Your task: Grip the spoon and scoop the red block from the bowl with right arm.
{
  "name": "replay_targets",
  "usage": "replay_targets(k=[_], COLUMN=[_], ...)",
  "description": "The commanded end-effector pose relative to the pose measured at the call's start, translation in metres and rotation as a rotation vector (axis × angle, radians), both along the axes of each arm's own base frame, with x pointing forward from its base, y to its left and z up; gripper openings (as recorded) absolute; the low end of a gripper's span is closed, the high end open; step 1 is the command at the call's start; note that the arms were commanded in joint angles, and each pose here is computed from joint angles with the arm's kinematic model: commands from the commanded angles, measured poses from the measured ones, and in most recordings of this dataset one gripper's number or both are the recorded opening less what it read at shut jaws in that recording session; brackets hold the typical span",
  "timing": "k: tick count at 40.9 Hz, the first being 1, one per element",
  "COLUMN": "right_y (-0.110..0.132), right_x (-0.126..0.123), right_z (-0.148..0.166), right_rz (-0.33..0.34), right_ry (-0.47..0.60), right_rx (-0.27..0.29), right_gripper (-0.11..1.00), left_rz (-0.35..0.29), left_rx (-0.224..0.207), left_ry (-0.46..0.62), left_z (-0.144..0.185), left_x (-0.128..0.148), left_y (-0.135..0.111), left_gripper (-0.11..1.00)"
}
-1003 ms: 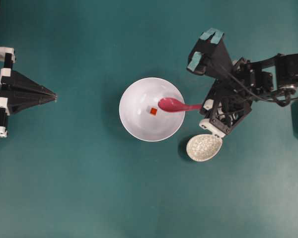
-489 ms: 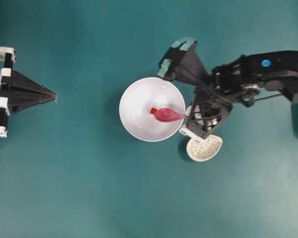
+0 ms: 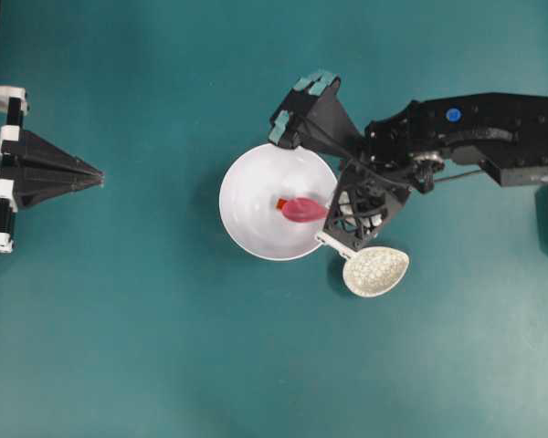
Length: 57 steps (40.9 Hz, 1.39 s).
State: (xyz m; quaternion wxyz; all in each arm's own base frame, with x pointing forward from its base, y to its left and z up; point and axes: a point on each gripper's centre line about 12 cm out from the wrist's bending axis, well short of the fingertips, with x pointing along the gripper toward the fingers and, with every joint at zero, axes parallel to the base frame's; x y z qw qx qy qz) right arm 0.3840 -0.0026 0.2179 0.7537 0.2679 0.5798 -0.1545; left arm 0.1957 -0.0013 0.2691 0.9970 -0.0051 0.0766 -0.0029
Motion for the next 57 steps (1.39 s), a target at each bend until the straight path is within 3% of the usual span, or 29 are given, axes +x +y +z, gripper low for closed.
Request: replay_targets(k=[1, 10, 29, 40, 57], right_y=[-0.002, 0.004, -0.004, -0.026, -0.031], right_x=[0.005, 0.006, 0.023, 0.028, 0.033], right_z=[0.012, 0.012, -0.001, 0.0, 0.001], right_rz=[0.0, 0.02, 0.061, 0.01, 0.002], right_ry=[-0.037, -0.039, -0.033, -0.066, -0.113], right_rx=[0.001, 0.047, 0.03, 0.019, -0.006], right_gripper=[0.25, 0.25, 0.25, 0.25, 0.25], left_rz=[0.001, 0.0, 0.001, 0.001, 0.001], left_rx=[0.004, 0.006, 0.005, 0.005, 0.005], left_ry=[-0.025, -0.023, -0.006, -0.005, -0.005], left_z=[0.009, 0.009, 0.007, 0.007, 0.007], left_x=[0.002, 0.002, 0.002, 0.002, 0.002], left_y=[0.0, 0.0, 0.0, 0.0, 0.0], left_gripper=[0.0, 0.0, 0.0, 0.0, 0.0])
